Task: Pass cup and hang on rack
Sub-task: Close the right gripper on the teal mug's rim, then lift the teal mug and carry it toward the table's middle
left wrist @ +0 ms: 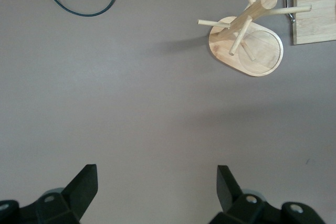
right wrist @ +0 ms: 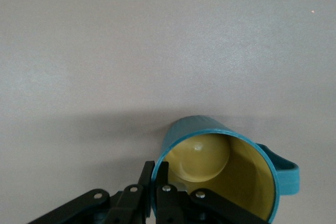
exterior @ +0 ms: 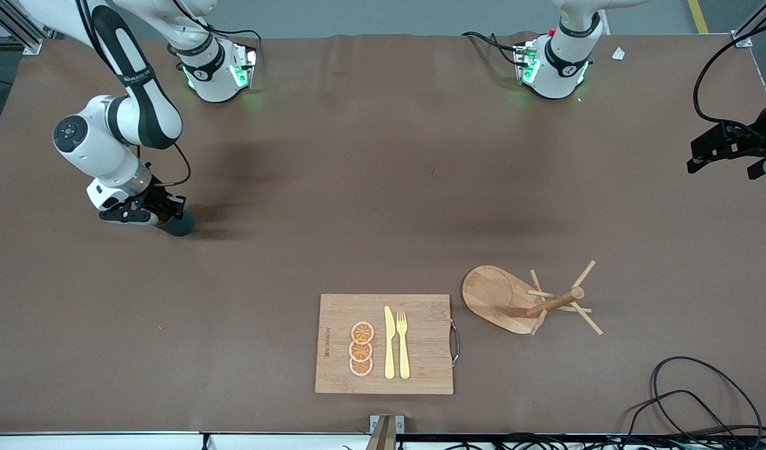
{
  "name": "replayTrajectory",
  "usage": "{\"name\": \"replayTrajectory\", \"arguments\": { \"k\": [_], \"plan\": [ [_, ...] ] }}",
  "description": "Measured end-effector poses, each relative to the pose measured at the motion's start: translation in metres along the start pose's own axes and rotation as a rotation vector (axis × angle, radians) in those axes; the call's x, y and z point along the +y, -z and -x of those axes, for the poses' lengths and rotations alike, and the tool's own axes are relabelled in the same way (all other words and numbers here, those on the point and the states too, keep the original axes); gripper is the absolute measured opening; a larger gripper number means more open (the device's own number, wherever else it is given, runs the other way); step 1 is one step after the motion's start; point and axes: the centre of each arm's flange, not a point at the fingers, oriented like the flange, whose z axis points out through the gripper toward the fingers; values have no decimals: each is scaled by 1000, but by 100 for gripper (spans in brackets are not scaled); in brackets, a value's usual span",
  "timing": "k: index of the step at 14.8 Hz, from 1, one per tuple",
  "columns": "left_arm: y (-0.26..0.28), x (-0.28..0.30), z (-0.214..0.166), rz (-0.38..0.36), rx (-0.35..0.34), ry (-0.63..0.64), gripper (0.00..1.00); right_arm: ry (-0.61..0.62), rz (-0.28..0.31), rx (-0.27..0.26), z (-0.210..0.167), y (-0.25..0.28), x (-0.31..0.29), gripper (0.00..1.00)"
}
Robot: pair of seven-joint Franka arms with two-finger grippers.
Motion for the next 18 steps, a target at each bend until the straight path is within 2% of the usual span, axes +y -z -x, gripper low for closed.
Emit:
{"name": "replayTrajectory", "arguments": {
  "k": [3, 6, 8, 11, 16, 18],
  "plan": [
    [0, 0, 0, 0, 0, 1, 100, -88, -4, -39, 1, 2, -12, 5],
    [0, -1, 0, 0, 0, 2, 100, -165, -2, -92, 12, 15, -76, 5],
    [0, -1, 0, 0, 0, 2, 100, -181, -3, -93, 17, 38, -117, 5],
    [0, -2, 0, 0, 0, 4, 100, -217, -15, -65, 25, 67, -164, 5],
    [0, -11, 2, -1, 0, 20, 100, -287, -54, -46, 81, 91, -304, 5],
    [0, -11, 2, -1, 0, 20, 100, -299, -57, -61, 100, 102, -345, 5]
  ]
}}
